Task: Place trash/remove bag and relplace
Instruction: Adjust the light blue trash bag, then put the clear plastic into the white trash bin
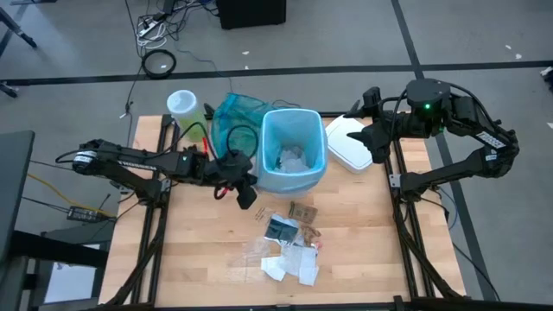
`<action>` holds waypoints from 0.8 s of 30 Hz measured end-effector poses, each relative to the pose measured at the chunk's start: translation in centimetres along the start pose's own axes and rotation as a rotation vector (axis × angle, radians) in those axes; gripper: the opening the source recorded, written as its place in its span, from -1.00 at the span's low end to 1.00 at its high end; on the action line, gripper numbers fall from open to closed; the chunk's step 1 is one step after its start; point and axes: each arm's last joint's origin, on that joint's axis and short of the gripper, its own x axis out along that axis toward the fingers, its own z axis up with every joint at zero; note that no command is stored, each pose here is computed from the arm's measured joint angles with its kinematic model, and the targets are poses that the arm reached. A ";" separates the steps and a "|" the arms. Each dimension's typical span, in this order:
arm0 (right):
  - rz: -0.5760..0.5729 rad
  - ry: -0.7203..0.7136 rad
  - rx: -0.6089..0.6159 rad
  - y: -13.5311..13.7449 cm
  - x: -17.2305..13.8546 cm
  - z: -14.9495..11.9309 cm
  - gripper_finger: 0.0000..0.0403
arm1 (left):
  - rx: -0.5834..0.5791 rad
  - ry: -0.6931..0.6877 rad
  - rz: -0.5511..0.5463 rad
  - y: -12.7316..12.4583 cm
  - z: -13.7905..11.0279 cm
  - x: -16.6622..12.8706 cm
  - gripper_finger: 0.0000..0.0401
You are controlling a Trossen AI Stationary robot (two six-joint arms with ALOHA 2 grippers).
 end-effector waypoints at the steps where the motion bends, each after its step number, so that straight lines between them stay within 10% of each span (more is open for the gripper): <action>1: 0.000 0.000 0.000 0.0 0.0 0.0 0.14 | -0.004 -0.001 -0.001 -0.1 -0.1 -0.1 -0.96; 14: -0.006 -0.001 0.000 0.0 0.0 0.0 0.14 | 0.068 -0.208 0.166 -0.9 3.3 -3.2 -0.96; 24: -0.006 0.002 -0.002 0.0 0.0 0.0 0.14 | 0.075 -0.057 -0.073 -4.0 1.1 -4.8 -0.96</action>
